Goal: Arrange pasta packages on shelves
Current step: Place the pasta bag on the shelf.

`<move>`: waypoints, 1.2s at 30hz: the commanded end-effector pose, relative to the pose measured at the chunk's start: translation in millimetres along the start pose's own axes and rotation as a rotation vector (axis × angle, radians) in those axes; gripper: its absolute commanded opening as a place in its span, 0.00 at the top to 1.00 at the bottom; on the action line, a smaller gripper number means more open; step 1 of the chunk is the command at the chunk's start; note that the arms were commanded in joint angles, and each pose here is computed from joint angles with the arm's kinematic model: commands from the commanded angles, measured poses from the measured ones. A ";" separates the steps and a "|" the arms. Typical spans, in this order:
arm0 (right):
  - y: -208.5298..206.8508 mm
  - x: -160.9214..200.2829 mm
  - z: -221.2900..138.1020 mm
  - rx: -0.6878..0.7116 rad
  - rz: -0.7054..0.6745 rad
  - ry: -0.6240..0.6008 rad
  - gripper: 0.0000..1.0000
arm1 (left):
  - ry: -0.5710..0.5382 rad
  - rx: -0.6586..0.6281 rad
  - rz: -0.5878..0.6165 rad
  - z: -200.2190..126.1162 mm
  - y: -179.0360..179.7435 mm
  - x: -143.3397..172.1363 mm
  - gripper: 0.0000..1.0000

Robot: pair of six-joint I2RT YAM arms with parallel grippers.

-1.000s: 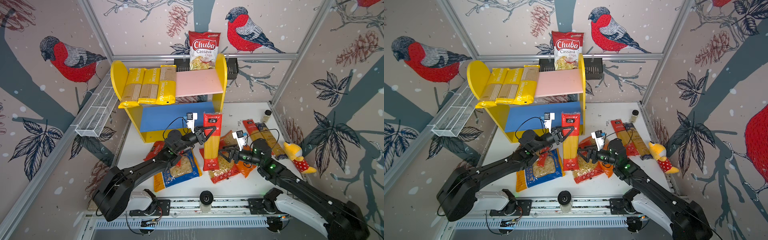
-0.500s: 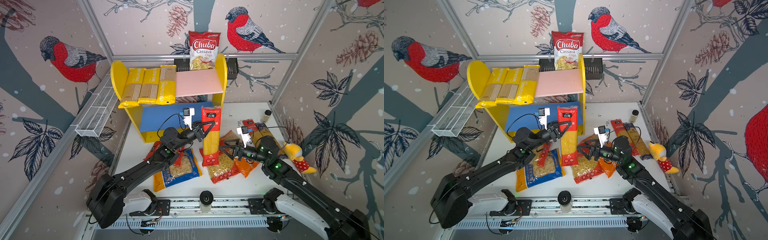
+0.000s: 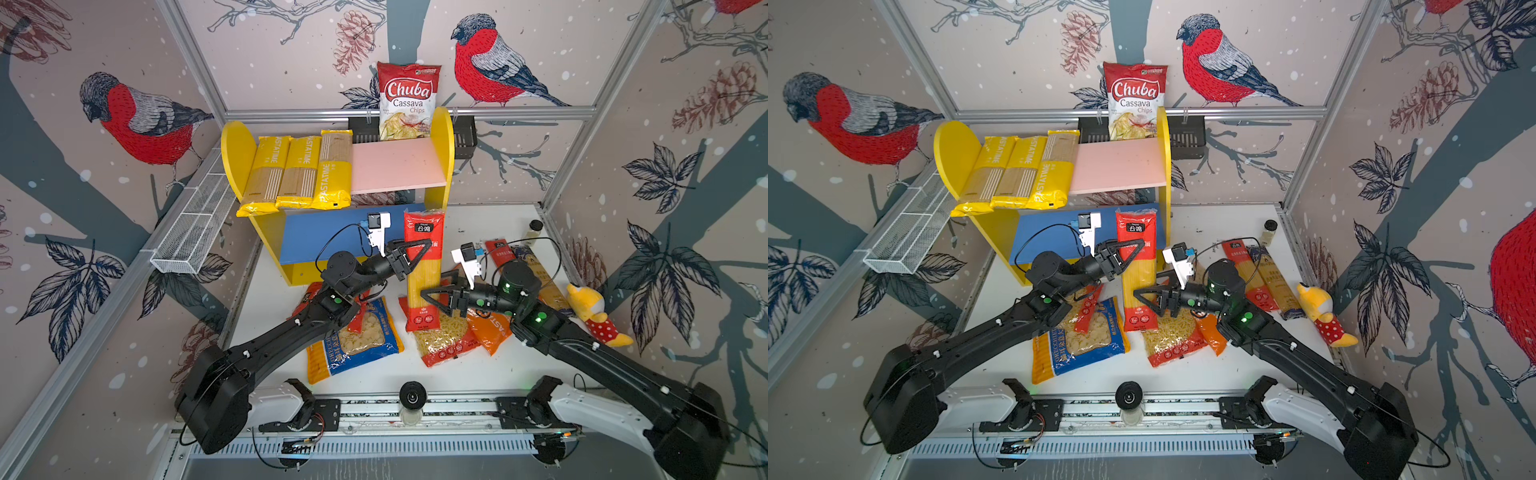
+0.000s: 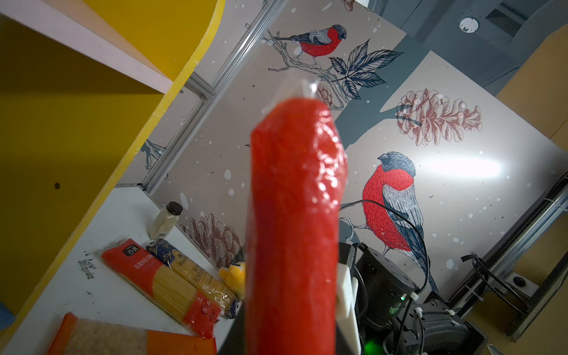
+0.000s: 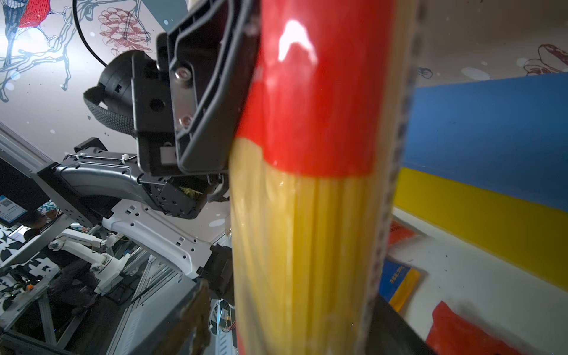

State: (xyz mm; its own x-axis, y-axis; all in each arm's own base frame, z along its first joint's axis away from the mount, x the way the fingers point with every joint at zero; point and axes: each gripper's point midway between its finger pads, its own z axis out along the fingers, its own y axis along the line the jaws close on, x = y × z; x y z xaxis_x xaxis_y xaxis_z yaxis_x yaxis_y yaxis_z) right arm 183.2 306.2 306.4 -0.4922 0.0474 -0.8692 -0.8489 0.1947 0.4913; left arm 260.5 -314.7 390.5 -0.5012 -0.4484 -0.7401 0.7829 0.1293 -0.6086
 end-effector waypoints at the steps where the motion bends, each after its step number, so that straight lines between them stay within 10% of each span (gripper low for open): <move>1: 10.8 -17.8 1.2 -0.049 -0.051 -0.056 0.42 | -0.069 0.079 0.036 -1.3 -22.9 -21.7 0.87; 9: 10.3 -30.0 1.2 -0.063 -0.051 -0.095 0.72 | -0.069 0.067 0.026 -7.6 -15.4 -28.9 0.82; 19: 20.4 -53.2 8.3 -0.113 -0.068 -0.132 0.83 | -0.038 0.064 0.044 -16.9 -20.7 -36.3 0.46; 36: 26.4 -124.9 23.4 -0.131 -0.026 -0.252 0.98 | -0.017 -0.014 0.019 -51.8 1.8 -2.8 0.23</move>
State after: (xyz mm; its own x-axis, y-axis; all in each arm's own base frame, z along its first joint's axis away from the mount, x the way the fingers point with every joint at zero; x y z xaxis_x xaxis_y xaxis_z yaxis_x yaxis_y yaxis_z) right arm 222.4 330.8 378.6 -0.5151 0.1671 -0.8407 -0.8375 0.1105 0.5352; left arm 248.0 -271.1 376.5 -0.4930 -0.4434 -0.7486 0.7767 0.1633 -0.6083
